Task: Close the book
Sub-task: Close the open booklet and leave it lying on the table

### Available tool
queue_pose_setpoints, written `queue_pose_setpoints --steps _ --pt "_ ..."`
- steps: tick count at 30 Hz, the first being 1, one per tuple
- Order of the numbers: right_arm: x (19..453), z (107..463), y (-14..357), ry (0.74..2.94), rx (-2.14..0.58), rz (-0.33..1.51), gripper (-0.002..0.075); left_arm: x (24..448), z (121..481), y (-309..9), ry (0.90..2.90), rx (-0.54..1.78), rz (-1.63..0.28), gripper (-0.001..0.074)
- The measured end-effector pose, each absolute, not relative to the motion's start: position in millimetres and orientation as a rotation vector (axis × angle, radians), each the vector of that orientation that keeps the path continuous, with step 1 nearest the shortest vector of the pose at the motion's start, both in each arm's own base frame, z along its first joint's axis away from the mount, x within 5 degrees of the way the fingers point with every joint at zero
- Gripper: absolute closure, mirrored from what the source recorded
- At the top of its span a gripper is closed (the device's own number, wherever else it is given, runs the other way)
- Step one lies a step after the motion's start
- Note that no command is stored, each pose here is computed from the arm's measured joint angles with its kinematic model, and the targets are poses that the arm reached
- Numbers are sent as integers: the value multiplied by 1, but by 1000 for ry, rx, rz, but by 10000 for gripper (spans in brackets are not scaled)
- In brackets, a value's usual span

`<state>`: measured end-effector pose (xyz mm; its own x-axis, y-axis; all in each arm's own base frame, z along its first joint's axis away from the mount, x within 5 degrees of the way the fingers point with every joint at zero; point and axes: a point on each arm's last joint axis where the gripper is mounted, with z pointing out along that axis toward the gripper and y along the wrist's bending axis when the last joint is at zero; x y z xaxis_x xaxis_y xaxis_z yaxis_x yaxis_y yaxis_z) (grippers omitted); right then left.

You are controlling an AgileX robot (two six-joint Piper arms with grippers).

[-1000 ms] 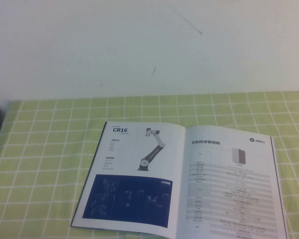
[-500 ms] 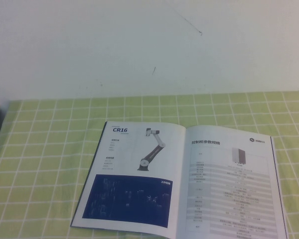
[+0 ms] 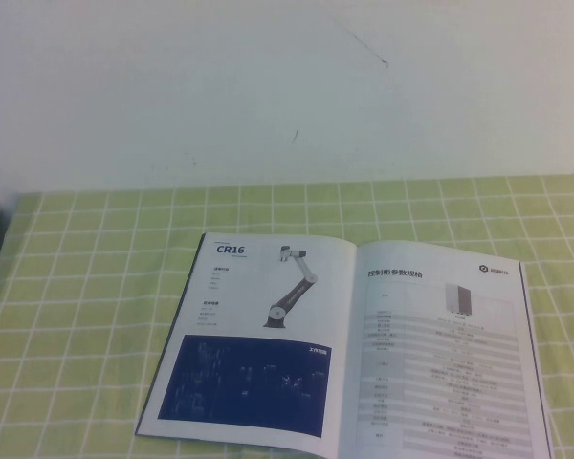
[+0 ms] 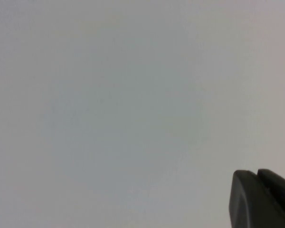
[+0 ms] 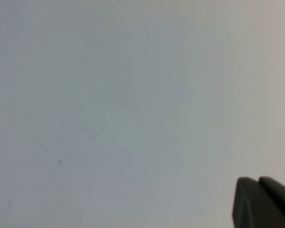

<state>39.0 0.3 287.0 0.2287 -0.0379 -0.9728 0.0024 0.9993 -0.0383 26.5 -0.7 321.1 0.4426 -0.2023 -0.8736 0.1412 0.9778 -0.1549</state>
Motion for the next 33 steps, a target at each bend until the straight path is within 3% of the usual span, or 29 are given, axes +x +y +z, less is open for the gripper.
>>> queue_pose_setpoints --steps 3,7,14,21,27,33 --pt "45 307 1 1476 -35 -20 729 35 348 -3 1237 -34 -198 738" --pt "67 324 4 1733 -75 1 729 73 362 -9 1589 -2 -183 738" --pt "134 323 29 2117 -495 178 729 155 357 -22 2063 76 -196 738" --pt "204 280 49 2288 -624 488 729 226 324 -41 2296 167 -241 738" --pt "236 239 73 2369 -674 520 729 267 279 -77 2467 358 -246 738" --pt "252 195 91 2512 -716 568 729 301 243 -91 2595 354 -247 738"
